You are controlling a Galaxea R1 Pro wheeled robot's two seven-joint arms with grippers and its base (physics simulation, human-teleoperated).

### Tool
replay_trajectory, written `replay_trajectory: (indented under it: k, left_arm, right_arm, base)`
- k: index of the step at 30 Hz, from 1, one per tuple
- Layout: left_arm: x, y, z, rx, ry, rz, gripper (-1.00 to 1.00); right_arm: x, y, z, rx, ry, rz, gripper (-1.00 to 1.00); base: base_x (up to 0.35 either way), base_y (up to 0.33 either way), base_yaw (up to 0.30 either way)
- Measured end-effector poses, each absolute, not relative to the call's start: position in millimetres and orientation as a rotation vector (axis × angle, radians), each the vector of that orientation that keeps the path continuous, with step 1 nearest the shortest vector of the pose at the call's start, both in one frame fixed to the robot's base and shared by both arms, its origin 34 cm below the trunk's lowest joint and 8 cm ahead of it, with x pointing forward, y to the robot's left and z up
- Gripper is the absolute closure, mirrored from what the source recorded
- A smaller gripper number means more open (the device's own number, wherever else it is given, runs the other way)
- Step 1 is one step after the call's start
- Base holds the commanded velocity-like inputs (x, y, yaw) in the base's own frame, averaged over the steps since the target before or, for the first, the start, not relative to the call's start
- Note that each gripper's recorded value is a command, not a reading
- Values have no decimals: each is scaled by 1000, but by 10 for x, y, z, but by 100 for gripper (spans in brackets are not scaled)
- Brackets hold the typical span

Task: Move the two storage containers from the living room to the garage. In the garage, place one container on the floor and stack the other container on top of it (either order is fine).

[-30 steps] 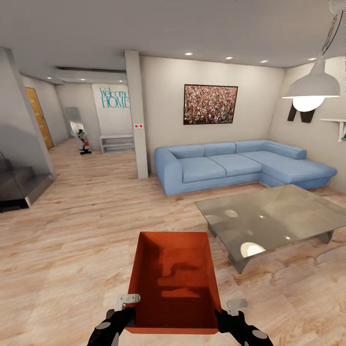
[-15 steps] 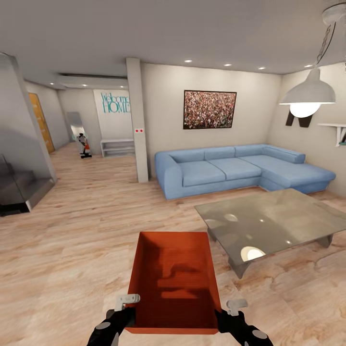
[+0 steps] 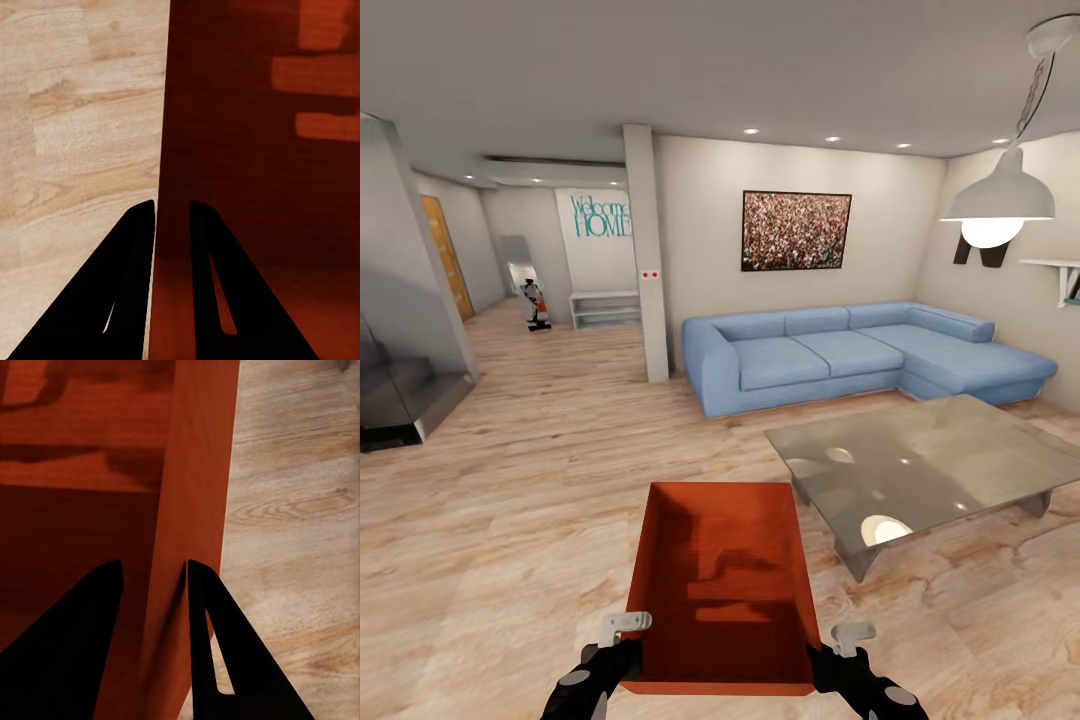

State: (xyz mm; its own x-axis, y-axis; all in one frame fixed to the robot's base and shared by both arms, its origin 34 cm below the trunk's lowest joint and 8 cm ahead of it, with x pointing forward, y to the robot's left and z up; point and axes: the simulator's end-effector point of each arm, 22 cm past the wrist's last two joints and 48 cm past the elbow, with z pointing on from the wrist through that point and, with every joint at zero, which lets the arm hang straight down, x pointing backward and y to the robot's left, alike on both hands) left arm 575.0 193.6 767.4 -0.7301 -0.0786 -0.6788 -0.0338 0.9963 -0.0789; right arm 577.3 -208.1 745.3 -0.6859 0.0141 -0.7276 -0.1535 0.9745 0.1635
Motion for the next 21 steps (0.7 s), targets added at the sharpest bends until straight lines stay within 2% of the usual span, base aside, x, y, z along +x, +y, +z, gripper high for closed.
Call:
replay_trajectory:
  k: [21]
  left_arm:
    - [5779,1938,7740,-74,2374,-79,100]
  right_arm:
    - [5805,-2078,7520,-98,2298,268,100]
  base:
    - [0,0,0]
